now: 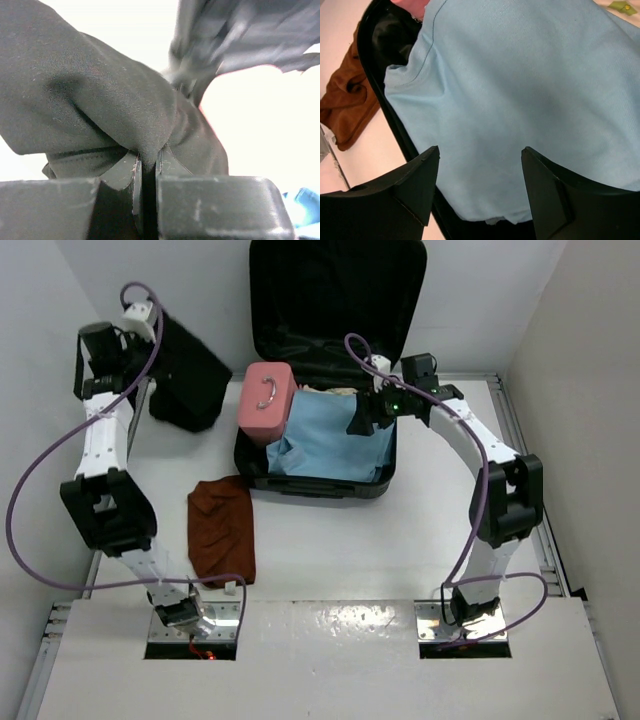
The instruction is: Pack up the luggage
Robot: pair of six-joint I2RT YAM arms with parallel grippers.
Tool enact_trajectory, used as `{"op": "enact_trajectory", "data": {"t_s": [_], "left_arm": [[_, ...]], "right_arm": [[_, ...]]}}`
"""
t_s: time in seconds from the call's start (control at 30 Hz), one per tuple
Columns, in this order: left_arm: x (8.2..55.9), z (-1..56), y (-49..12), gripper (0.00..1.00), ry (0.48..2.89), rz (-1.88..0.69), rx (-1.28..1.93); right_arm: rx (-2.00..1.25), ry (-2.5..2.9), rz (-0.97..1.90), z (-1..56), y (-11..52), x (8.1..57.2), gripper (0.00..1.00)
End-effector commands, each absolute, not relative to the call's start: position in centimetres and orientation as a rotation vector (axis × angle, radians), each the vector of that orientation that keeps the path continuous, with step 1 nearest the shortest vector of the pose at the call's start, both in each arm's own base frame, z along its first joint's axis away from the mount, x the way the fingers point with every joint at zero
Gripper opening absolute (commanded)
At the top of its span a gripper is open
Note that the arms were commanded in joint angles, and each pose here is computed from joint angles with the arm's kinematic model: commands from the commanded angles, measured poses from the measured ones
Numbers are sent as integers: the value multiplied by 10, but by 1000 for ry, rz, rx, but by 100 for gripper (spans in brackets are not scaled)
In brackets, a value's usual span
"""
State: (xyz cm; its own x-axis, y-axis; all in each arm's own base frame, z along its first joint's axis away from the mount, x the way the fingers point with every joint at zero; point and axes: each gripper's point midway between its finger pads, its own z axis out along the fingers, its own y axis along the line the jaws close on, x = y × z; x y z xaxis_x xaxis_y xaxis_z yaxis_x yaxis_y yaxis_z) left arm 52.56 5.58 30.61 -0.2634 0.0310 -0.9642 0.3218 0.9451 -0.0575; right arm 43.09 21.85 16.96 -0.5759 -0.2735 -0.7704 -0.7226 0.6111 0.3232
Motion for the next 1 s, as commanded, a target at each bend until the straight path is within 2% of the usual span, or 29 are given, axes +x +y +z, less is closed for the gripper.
{"op": "enact_trajectory", "data": {"t_s": [0.0, 0.3, 0.47, 0.6, 0.73, 0.83, 0.97], "left_arm": [[513, 411, 6, 0, 1515, -262, 489], [469, 494, -125, 0, 1242, -564, 696], [443, 495, -199, 0, 1186, -781, 811], [437, 464, -246, 0, 1227, -909, 863], [453, 421, -270, 0, 1333, -1003, 842], [480, 379, -277, 0, 1462, -1091, 729], [522, 326, -275, 0, 1600, -1088, 610]], "right_arm": [[-792, 2053, 752, 200, 212, 433, 66], [-424, 2088, 542, 214, 154, 467, 70], [-306, 2101, 481, 215, 115, 459, 72], [-316, 2062, 471, 225, 103, 444, 72], [-320, 2059, 470, 223, 97, 433, 73], [-334, 2055, 481, 223, 98, 431, 73], [-333, 2050, 505, 222, 101, 436, 73]]}}
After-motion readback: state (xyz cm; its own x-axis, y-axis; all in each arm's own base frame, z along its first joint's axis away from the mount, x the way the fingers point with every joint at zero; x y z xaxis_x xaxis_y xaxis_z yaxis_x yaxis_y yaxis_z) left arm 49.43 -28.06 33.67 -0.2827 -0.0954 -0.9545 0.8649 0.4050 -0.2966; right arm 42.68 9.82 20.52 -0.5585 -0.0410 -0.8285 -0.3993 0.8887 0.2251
